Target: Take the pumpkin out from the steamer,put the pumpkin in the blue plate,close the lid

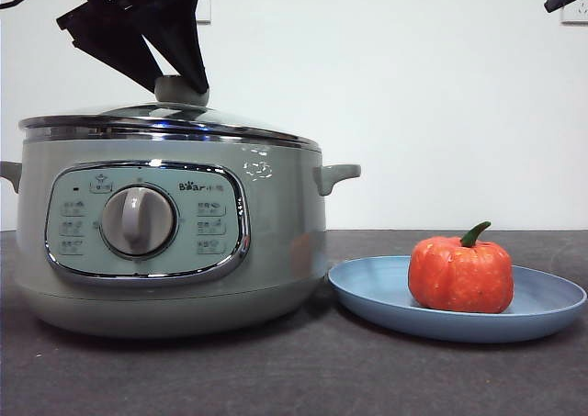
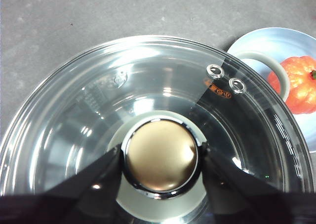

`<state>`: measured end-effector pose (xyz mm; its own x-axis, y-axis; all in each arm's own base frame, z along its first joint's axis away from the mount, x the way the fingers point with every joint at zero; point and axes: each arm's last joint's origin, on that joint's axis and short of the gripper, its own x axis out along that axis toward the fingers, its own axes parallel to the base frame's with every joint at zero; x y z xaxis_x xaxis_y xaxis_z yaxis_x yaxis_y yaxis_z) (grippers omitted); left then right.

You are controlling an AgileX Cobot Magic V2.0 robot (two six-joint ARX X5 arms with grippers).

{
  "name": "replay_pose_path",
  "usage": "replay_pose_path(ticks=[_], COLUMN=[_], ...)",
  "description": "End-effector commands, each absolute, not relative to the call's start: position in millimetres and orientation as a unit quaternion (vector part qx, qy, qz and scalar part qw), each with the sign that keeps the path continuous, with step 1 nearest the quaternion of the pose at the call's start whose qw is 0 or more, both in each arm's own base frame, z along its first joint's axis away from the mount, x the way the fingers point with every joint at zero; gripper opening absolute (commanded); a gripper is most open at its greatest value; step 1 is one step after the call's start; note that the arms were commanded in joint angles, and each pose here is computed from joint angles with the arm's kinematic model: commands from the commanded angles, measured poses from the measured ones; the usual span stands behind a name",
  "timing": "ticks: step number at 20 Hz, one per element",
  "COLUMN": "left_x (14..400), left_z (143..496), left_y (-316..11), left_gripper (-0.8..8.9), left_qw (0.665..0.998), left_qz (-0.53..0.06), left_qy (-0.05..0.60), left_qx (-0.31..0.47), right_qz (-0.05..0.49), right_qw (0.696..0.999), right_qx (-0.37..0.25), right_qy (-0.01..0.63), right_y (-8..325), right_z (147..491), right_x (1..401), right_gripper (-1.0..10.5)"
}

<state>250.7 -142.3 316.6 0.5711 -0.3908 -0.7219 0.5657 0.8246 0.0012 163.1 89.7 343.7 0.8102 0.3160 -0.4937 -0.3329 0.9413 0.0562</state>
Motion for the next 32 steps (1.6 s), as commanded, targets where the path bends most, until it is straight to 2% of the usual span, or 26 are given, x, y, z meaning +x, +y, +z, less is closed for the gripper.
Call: replay_pose_path(ticks=[1, 6, 10, 11, 12, 14, 17, 21, 25, 29, 32], left_x=[252, 242, 210, 201, 192, 176, 159, 136, 113, 97, 94], left_z=[311, 328, 360, 367, 374, 384, 392, 382, 341, 320, 317], left_y=[-143, -137, -119, -114, -109, -100, -89, -75, -59, -51, -49], left_gripper=[4.94, 4.94, 4.83, 4.23, 3.27, -0.08, -0.08, -0.08, -0.08, -0.08, -0.03], left_qw=[0.875, 0.889, 0.908, 0.913, 0.917, 0.922, 0.932, 0.951, 0.966, 0.972, 0.972], left_qz=[-0.269, -0.268, -0.268, -0.269, -0.27, -0.271, -0.255, -0.236, -0.196, -0.196, -0.194], left_qy=[0.388, 0.358, 0.311, 0.299, 0.286, 0.266, 0.246, 0.186, 0.159, 0.127, 0.133], left_qx=[0.111, 0.102, 0.079, 0.075, 0.073, 0.074, 0.076, 0.066, 0.061, 0.037, 0.016], right_qz=[0.169, 0.17, 0.172, 0.172, 0.173, 0.175, 0.178, 0.182, 0.187, 0.187, 0.184], right_qw=[0.952, 0.952, 0.952, 0.953, 0.953, 0.953, 0.958, 0.97, 0.976, 0.976, 0.976], right_qx=[-0.012, -0.011, -0.016, -0.016, -0.018, -0.029, -0.034, -0.012, 0.01, 0.023, 0.021], right_qy=[0.255, 0.255, 0.252, 0.25, 0.249, 0.245, 0.223, 0.162, 0.111, 0.106, 0.114], right_y=[90, 90, 89, 89, 89, 88, 86, 79, 71, 67, 67], right_z=[344, 344, 345, 345, 346, 346, 346, 332, 312, 301, 300], right_x=[163, 163, 162, 162, 161, 160, 157, 145, 131, 124, 124], right_gripper=[5.4, 5.4, 5.3, 5.2, 4.5, 2.5, -0.2, -0.2, -0.2, -0.2, -0.2])
